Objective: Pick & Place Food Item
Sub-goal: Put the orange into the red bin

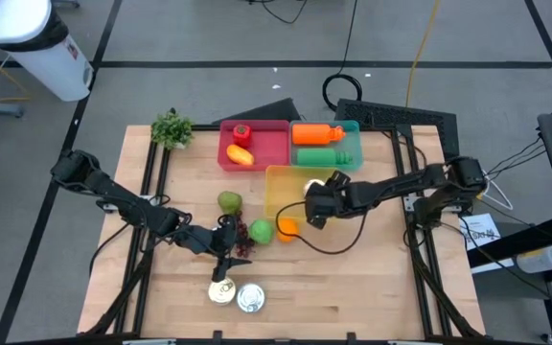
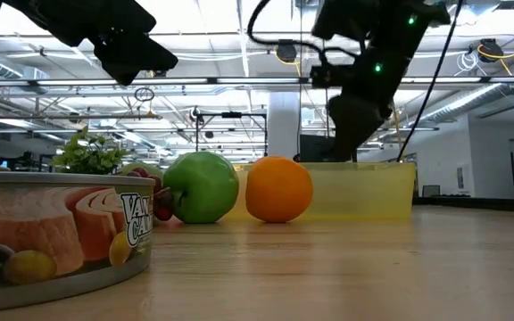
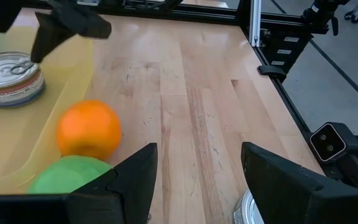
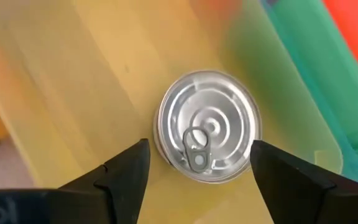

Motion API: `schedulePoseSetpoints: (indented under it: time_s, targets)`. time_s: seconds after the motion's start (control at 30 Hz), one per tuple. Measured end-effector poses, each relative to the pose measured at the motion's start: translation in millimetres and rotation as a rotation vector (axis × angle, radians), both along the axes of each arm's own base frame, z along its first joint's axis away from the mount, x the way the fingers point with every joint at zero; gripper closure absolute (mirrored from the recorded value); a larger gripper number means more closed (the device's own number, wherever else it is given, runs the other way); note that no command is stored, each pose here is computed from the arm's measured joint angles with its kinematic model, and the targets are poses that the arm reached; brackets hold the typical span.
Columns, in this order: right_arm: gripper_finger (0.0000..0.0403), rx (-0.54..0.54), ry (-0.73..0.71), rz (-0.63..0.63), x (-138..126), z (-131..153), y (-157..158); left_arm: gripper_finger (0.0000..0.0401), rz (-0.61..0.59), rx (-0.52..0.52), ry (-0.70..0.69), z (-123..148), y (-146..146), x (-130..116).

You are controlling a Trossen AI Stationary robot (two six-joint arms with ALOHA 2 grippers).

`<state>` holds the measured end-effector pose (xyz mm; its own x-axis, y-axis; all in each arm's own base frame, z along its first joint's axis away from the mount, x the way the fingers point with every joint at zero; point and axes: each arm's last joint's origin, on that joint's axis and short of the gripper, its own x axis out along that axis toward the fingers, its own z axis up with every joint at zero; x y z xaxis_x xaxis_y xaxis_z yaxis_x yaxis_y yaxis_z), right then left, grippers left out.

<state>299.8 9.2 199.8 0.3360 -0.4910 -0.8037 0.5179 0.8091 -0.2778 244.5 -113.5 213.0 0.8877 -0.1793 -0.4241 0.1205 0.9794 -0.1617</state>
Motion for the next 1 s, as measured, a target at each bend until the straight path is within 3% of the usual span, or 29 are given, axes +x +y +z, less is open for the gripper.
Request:
schedulePoseSetpoints:
  time_s: [0.23, 0.5, 0.7, 1.0]
  targets:
    - [0.0147, 0.126, -0.192, -0.032, -12, 33, 10, 0.0160, 0.000, 0.000, 0.000, 0, 0, 0]
    - [0.0147, 0.087, -0.440, 0.227, 0, 55, 61, 0.0160, 0.000, -0.003, -0.007, 1, 0, 0]
    - [0.0147, 0.029, -0.428, 0.414, 21, 27, 98, 0.0160, 0.001, -0.011, -0.023, 2, 0, 1]
    - [0.0147, 0.001, -0.252, 0.392, 39, -30, 94, 0.0160, 0.001, -0.038, -0.077, 8, -1, 3]
